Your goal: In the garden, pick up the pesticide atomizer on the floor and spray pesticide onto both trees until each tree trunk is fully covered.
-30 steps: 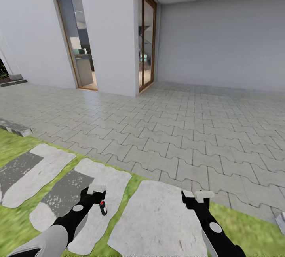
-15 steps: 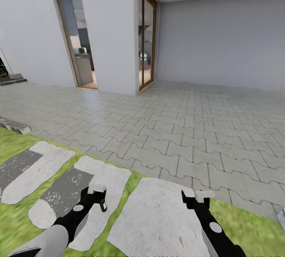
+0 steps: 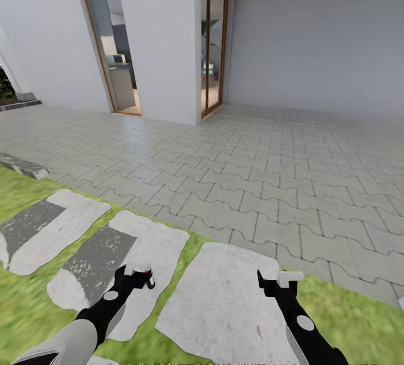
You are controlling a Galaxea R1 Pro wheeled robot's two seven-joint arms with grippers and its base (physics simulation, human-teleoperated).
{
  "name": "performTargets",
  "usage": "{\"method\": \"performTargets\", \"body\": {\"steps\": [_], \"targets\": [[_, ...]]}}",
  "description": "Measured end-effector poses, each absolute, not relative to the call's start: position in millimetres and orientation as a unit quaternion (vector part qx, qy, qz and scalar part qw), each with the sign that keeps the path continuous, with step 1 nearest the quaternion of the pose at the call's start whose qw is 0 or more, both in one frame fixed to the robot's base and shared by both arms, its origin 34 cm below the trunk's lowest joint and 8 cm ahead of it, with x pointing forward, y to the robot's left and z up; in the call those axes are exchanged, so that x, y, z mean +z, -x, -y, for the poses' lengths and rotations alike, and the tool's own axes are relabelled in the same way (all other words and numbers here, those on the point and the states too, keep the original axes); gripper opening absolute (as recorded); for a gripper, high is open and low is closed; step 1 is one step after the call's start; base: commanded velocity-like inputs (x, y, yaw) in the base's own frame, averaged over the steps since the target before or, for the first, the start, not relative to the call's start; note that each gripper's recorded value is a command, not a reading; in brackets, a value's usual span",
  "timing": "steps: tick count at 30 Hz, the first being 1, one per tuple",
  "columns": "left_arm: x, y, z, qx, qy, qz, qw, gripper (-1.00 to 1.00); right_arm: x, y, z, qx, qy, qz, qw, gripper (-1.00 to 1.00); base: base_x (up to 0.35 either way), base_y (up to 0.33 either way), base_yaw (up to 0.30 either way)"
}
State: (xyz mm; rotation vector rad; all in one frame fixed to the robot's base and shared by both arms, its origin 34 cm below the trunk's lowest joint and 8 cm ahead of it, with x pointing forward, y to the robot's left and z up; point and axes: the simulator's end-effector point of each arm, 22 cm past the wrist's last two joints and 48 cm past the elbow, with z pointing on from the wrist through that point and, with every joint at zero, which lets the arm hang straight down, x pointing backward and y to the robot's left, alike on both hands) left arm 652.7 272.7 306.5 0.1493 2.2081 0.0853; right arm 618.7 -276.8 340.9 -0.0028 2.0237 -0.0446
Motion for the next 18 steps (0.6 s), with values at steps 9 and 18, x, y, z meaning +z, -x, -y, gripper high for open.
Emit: {"method": "performTargets", "body": {"steps": [9,18], "targets": [[288.6,-649.3,-270.7,0.031,-0.064,-0.887,0.457,1.00,313.9,-609.8,276.6,-0.018,0.002,-0.860,0.509,1.00,0.000,0.000,0.129],[261.6,-638.0,-270.2,0.028,-0.065,-0.895,0.441,1.00,287.3,-599.6,277.0,-0.018,0.002,-0.873,0.488,1.00,0.000,0.000,0.129]]}}
